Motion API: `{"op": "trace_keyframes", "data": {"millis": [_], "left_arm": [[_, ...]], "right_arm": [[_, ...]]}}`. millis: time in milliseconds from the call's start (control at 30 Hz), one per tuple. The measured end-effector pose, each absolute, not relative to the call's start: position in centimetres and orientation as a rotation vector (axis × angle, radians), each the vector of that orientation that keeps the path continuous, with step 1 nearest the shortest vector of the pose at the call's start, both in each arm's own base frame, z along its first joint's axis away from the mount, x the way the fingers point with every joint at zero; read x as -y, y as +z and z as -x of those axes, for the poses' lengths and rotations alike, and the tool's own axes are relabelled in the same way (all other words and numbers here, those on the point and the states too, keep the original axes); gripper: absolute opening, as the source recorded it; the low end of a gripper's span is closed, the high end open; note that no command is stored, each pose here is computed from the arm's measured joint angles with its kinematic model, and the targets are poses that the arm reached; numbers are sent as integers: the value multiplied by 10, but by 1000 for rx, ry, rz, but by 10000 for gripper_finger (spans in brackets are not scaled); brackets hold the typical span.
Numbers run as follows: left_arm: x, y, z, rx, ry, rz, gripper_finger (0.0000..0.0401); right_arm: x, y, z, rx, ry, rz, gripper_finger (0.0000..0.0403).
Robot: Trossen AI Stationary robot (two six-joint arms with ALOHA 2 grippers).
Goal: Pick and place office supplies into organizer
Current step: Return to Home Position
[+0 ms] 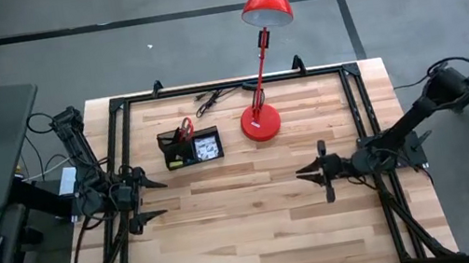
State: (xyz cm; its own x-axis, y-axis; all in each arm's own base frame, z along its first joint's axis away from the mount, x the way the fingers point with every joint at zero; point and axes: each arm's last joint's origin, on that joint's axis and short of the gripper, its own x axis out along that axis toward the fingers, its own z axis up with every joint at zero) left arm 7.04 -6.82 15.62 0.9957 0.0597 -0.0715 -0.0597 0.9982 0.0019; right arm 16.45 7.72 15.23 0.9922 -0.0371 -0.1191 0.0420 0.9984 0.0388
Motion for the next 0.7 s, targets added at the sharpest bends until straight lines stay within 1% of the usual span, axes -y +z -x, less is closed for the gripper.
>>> {"op": "trace_keyframes", "data": {"millis": [167,367,500,700], "left_arm": [[68,157,-70,-65,65,3,337],[62,161,-71,-33,193,35,337],[57,164,-76,-24,147,36,337],[41,182,-79,9,171,15,337]], "right_arm": [[-69,152,-151,-81,-53,-29,53],[-55,152,-137,-55,-105,-38,53],[-50,154,-134,-62,-89,-39,50],[-43,161,-128,-32,-108,-20,46]]}}
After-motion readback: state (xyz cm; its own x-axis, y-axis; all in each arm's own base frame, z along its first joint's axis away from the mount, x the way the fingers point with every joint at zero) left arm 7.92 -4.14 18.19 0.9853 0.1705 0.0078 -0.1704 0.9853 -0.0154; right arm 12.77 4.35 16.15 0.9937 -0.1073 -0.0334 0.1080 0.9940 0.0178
